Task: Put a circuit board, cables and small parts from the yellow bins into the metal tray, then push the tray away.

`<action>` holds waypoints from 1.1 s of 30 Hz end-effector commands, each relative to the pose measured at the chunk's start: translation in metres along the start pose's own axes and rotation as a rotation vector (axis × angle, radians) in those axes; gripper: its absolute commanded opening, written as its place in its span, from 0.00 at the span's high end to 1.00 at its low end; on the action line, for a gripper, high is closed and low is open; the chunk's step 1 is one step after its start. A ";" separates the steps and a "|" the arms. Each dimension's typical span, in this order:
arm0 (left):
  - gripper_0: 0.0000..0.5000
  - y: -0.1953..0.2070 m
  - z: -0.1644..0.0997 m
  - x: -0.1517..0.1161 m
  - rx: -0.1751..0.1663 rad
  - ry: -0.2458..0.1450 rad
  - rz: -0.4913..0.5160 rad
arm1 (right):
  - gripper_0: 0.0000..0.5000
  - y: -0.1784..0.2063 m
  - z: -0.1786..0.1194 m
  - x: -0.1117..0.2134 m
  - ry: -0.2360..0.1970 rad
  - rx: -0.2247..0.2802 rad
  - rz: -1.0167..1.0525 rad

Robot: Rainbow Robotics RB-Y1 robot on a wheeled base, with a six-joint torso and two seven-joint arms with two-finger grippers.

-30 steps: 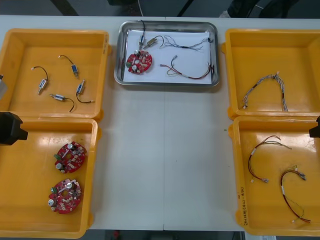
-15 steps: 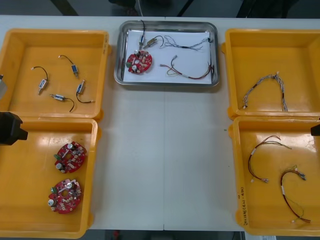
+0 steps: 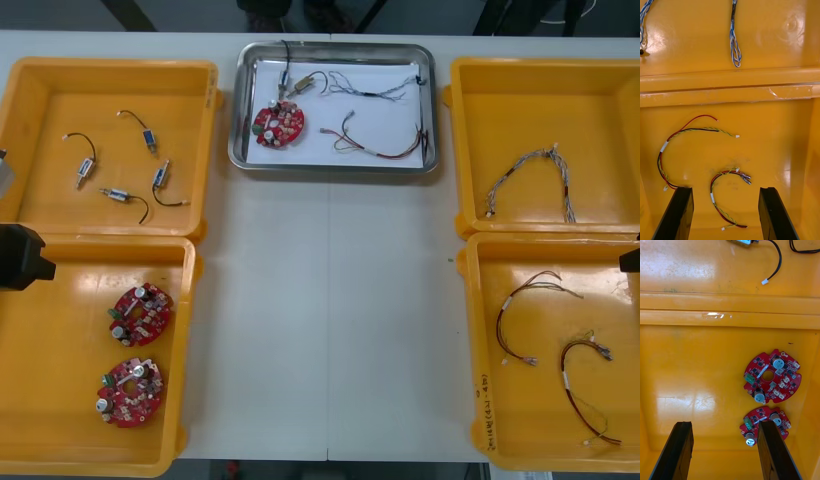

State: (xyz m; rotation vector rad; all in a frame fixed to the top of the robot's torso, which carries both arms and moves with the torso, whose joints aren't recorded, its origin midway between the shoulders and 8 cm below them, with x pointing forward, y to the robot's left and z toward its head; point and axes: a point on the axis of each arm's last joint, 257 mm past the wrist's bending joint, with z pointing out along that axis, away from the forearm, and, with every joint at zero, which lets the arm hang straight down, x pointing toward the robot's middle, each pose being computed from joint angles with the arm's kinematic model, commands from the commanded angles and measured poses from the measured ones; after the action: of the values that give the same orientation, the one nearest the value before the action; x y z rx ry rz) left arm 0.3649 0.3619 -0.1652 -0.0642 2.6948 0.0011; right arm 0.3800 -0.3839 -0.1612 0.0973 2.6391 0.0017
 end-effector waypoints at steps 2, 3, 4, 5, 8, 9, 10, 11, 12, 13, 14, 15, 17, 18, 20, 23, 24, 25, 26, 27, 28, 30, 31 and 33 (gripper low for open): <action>0.00 0.015 -0.014 -0.004 -0.050 -0.027 0.034 | 0.00 0.000 -0.007 0.000 -0.023 -0.005 0.027; 0.00 0.015 -0.014 -0.004 -0.050 -0.027 0.034 | 0.00 0.000 -0.007 0.000 -0.023 -0.005 0.027; 0.00 0.015 -0.014 -0.004 -0.050 -0.027 0.034 | 0.00 0.000 -0.007 0.000 -0.023 -0.005 0.027; 0.00 0.015 -0.014 -0.004 -0.050 -0.027 0.034 | 0.00 0.000 -0.007 0.000 -0.023 -0.005 0.027; 0.00 0.015 -0.014 -0.004 -0.050 -0.027 0.034 | 0.00 0.000 -0.007 0.000 -0.023 -0.005 0.027; 0.00 0.015 -0.014 -0.004 -0.050 -0.027 0.034 | 0.00 0.000 -0.007 0.000 -0.023 -0.005 0.027; 0.00 0.015 -0.014 -0.004 -0.050 -0.027 0.034 | 0.00 0.000 -0.007 0.000 -0.023 -0.005 0.027; 0.00 0.015 -0.014 -0.004 -0.050 -0.027 0.034 | 0.00 0.000 -0.007 0.000 -0.023 -0.005 0.027; 0.00 0.015 -0.014 -0.004 -0.050 -0.027 0.034 | 0.00 0.000 -0.007 0.000 -0.023 -0.005 0.027; 0.00 0.015 -0.014 -0.004 -0.050 -0.027 0.034 | 0.00 0.000 -0.007 0.000 -0.023 -0.005 0.027; 0.00 0.015 -0.014 -0.004 -0.050 -0.027 0.034 | 0.00 0.000 -0.007 0.000 -0.023 -0.005 0.027; 0.00 0.015 -0.014 -0.004 -0.050 -0.027 0.034 | 0.00 0.000 -0.007 0.000 -0.023 -0.005 0.027; 0.00 0.015 -0.014 -0.004 -0.050 -0.027 0.034 | 0.00 0.000 -0.007 0.000 -0.023 -0.005 0.027; 0.00 0.015 -0.014 -0.004 -0.050 -0.027 0.034 | 0.00 0.000 -0.007 0.000 -0.023 -0.005 0.027; 0.00 0.015 -0.014 -0.004 -0.050 -0.027 0.034 | 0.00 0.000 -0.007 0.000 -0.023 -0.005 0.027; 0.00 0.015 -0.014 -0.004 -0.050 -0.027 0.034 | 0.00 0.000 -0.007 0.000 -0.023 -0.005 0.027; 0.00 0.015 -0.014 -0.004 -0.050 -0.027 0.034 | 0.00 0.000 -0.007 0.000 -0.023 -0.005 0.027; 0.00 0.015 -0.014 -0.004 -0.050 -0.027 0.034 | 0.00 0.000 -0.007 0.000 -0.023 -0.005 0.027; 0.00 0.015 -0.014 -0.004 -0.050 -0.027 0.034 | 0.00 0.000 -0.007 0.000 -0.023 -0.005 0.027; 0.00 0.015 -0.014 -0.004 -0.050 -0.027 0.034 | 0.00 0.000 -0.007 0.000 -0.023 -0.005 0.027; 0.00 0.015 -0.014 -0.004 -0.050 -0.027 0.034 | 0.00 0.000 -0.007 0.000 -0.023 -0.005 0.027; 0.00 0.015 -0.014 -0.004 -0.050 -0.027 0.034 | 0.00 0.000 -0.007 0.000 -0.023 -0.005 0.027; 0.00 0.015 -0.014 -0.004 -0.050 -0.027 0.034 | 0.00 0.000 -0.007 0.000 -0.023 -0.005 0.027; 0.00 0.015 -0.014 -0.004 -0.050 -0.027 0.034 | 0.00 0.000 -0.007 0.000 -0.023 -0.005 0.027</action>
State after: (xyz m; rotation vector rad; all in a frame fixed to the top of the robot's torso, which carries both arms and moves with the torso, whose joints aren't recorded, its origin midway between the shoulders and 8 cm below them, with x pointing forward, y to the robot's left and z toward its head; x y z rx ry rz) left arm 0.3649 0.3619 -0.1652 -0.0642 2.6948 0.0011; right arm 0.3800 -0.3833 -0.1608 0.0946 2.6379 0.0022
